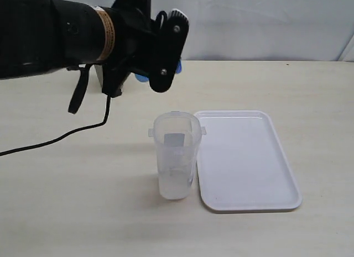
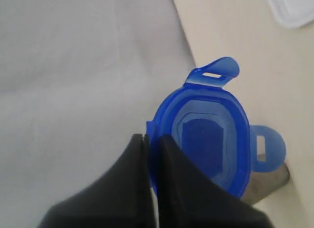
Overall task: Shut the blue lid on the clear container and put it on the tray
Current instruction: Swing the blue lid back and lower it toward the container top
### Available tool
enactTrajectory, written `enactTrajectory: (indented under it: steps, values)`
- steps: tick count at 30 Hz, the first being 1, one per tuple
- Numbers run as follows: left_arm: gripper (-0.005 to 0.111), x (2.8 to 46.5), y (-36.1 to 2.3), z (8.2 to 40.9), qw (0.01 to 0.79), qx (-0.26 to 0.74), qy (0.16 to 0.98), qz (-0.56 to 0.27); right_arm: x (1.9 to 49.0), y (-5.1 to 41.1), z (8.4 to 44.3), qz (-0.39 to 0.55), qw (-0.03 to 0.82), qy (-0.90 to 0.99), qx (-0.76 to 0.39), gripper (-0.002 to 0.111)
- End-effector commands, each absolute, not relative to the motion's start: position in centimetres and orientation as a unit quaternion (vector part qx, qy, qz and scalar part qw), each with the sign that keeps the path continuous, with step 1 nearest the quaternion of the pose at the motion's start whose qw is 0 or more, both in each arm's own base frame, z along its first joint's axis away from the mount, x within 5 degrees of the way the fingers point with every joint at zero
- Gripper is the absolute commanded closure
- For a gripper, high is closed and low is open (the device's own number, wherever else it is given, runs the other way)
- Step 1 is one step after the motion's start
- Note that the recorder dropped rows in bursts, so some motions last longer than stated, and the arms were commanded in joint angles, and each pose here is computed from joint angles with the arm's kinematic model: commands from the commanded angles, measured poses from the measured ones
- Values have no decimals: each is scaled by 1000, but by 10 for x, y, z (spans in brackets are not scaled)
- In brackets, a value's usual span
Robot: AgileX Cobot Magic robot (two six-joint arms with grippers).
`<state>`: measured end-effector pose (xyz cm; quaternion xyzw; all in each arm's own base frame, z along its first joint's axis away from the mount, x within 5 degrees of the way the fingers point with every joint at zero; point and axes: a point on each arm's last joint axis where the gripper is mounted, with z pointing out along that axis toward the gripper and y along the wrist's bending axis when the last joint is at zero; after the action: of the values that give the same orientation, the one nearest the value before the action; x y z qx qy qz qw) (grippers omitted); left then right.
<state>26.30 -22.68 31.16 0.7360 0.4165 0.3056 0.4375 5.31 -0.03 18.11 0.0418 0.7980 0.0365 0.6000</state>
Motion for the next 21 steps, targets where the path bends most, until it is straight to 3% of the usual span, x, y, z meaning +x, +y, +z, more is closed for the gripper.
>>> enactTrajectory:
  steps: [1, 6, 8, 17, 21]
  values:
    - [107, 268, -220, 324, 481, 634, 492, 353, 53, -1, 180, 36, 602, 797, 44, 104]
    - [107, 250, -224, 319, 517, 532, 538, 401, 53, -1, 180, 36, 602, 797, 44, 104]
    - [107, 242, -229, 313, 509, 538, 531, 411, 53, -1, 180, 36, 602, 797, 44, 104]
    - [107, 218, -252, 281, 527, 606, 530, 272, 53, -1, 180, 36, 602, 797, 44, 104]
    - [107, 214, -252, 270, 515, 628, 526, 253, 53, -1, 180, 36, 602, 797, 44, 104]
